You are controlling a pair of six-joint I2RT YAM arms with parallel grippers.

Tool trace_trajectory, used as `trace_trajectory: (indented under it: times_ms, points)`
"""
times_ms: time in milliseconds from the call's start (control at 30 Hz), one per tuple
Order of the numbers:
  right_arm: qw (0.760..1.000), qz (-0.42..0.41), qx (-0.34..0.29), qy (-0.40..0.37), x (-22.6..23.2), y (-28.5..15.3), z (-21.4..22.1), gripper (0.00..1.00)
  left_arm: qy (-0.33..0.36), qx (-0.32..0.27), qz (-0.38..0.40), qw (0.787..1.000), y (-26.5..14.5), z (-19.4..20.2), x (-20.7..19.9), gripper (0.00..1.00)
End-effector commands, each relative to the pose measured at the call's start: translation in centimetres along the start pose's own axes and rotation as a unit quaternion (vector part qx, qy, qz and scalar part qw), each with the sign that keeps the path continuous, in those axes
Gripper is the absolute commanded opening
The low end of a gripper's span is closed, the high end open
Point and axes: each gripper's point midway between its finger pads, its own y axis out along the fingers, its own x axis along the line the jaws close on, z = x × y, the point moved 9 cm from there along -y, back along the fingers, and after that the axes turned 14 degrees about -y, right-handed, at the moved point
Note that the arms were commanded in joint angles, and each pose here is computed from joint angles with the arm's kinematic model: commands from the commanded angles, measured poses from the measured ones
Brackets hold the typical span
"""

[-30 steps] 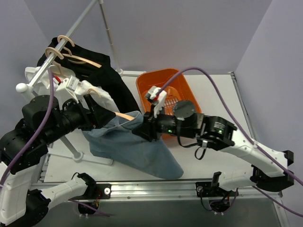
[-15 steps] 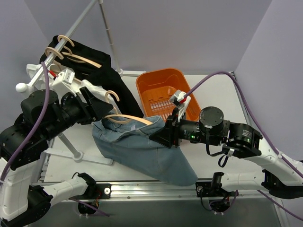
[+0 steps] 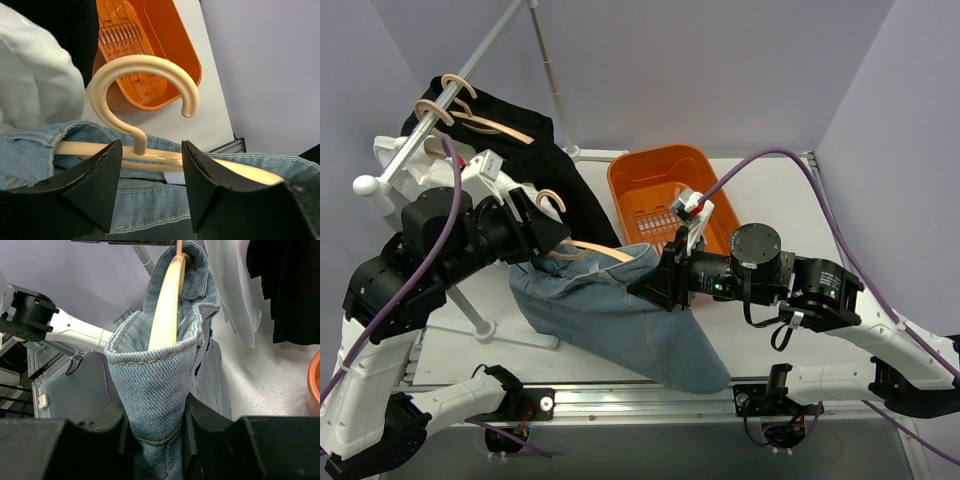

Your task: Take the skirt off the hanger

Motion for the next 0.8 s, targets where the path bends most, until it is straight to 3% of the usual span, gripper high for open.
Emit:
trace_trajectory:
  times_ms: [0, 467, 767]
  points:
    - [0.992, -0.041, -0.123, 0.002, 1.6, -1.4, -5.0, 0.00, -0.001, -0.013, 0.033, 0.999, 0.5, -0.4, -1.0, 0.59]
    - [0.990, -0.047, -0.132, 0.004, 1.9, -1.8, -5.8, 0.00, -0.002, -0.030, 0.043, 0.999, 1.8, -0.6, -1.1, 0.50]
    - [0.990, -0.043, -0.133, 0.007, 1.9, -1.9, -6.2, 0.00, 0.003, -0.042, 0.066, 0.997, 1.5, -0.9, -1.6, 0.03]
